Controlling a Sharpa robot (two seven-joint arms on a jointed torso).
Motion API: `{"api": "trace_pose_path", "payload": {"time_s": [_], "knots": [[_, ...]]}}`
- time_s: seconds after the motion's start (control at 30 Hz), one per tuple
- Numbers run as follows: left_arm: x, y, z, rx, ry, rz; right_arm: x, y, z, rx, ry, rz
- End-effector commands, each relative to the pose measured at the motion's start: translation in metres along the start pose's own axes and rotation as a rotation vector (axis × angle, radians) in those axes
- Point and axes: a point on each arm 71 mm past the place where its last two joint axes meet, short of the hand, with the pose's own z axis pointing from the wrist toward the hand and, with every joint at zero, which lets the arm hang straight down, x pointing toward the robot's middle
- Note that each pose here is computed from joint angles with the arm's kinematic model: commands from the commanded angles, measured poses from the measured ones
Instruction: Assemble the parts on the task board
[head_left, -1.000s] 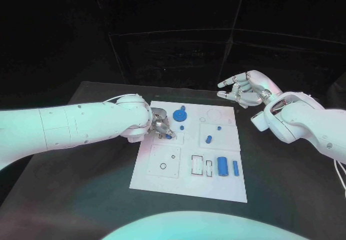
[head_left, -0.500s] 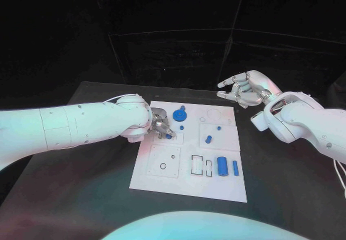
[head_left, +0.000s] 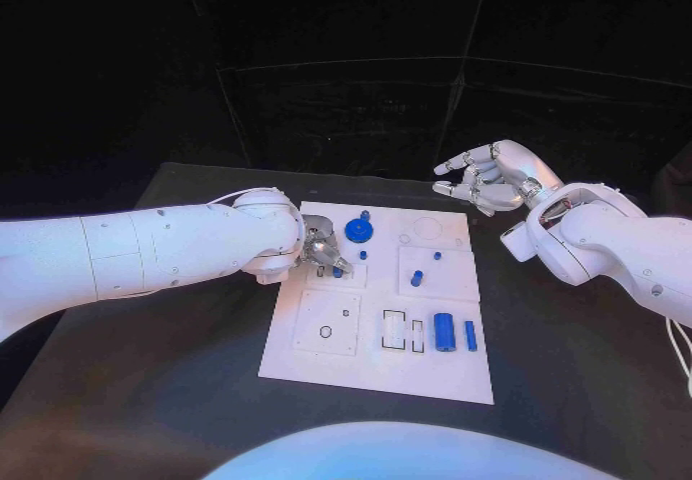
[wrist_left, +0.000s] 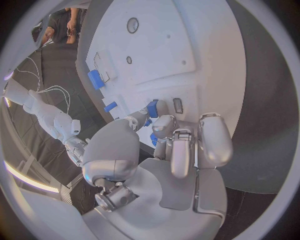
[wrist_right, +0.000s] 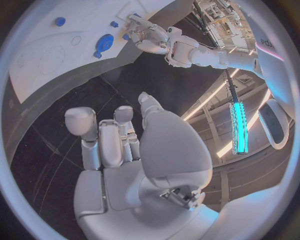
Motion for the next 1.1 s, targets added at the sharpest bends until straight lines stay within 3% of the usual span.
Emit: {"api": "trace_pose_path", "payload": {"time_s": [0.03, 0.37, 0.6, 0.87, 1.0, 1.1], "knots": [[0.0006, 0.0002, 0.0003, -0.004, 0.004, 0.004, 0.0, 0.001, 0.001, -0.007, 0.004, 0.004], [-0.0029, 0.0041, -0.0048, -0.004, -0.013, -0.003, 0.0, 0.001, 0.002, -0.004, 0.004, 0.003], [-0.016, 0.0014, -0.0126, 0.009, -0.047, -0.015, 0.0, 0.0, 0.002, -0.003, 0.003, 0.003], [-0.0489, -0.0106, -0.0295, 0.097, -0.082, -0.123, 0.001, -0.001, 0.005, -0.004, -0.002, 0.0], [-0.0641, -0.0077, -0.0328, 0.107, -0.081, -0.146, 0.001, -0.001, 0.006, -0.004, -0.001, 0.0], [-0.0756, -0.0017, -0.0299, 0.085, -0.064, -0.143, 0.002, -0.002, 0.006, -0.003, -0.001, 0.0]]}}
